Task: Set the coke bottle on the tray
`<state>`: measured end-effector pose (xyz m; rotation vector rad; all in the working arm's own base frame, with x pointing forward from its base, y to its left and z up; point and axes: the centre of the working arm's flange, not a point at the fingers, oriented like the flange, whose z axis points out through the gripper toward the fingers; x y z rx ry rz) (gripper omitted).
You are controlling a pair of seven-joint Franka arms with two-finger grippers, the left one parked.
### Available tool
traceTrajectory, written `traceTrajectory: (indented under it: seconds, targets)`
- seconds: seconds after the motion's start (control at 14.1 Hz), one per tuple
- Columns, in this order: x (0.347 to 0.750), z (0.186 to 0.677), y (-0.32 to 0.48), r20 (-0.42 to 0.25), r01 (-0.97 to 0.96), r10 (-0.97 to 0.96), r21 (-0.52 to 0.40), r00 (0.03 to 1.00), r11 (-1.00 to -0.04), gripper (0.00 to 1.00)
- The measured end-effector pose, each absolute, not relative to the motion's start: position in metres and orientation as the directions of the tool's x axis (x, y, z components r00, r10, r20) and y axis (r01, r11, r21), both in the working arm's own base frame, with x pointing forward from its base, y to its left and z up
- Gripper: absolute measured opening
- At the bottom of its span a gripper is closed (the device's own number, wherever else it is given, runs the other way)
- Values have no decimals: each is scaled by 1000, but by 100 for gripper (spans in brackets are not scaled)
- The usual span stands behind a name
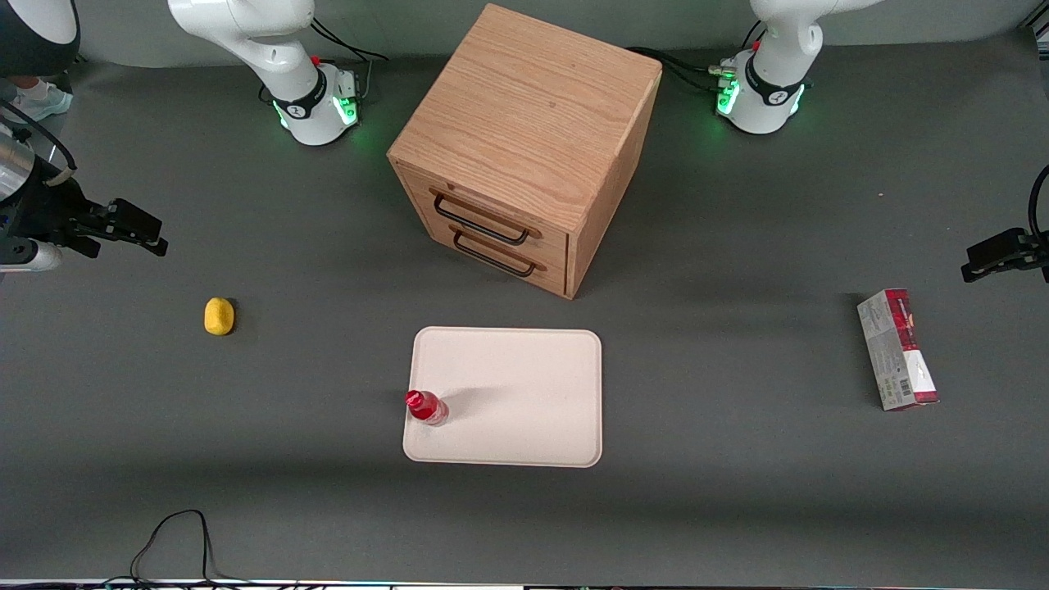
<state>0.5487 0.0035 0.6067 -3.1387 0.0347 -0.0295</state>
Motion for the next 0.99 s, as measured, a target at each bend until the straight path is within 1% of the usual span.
traceTrajectory:
  seconds: [0.28, 0.99]
  targets:
    - [548, 607, -14, 18, 3, 3, -3, 1000, -1000, 100]
    - [544, 611, -12, 11, 8, 8, -3, 1000, -1000, 100]
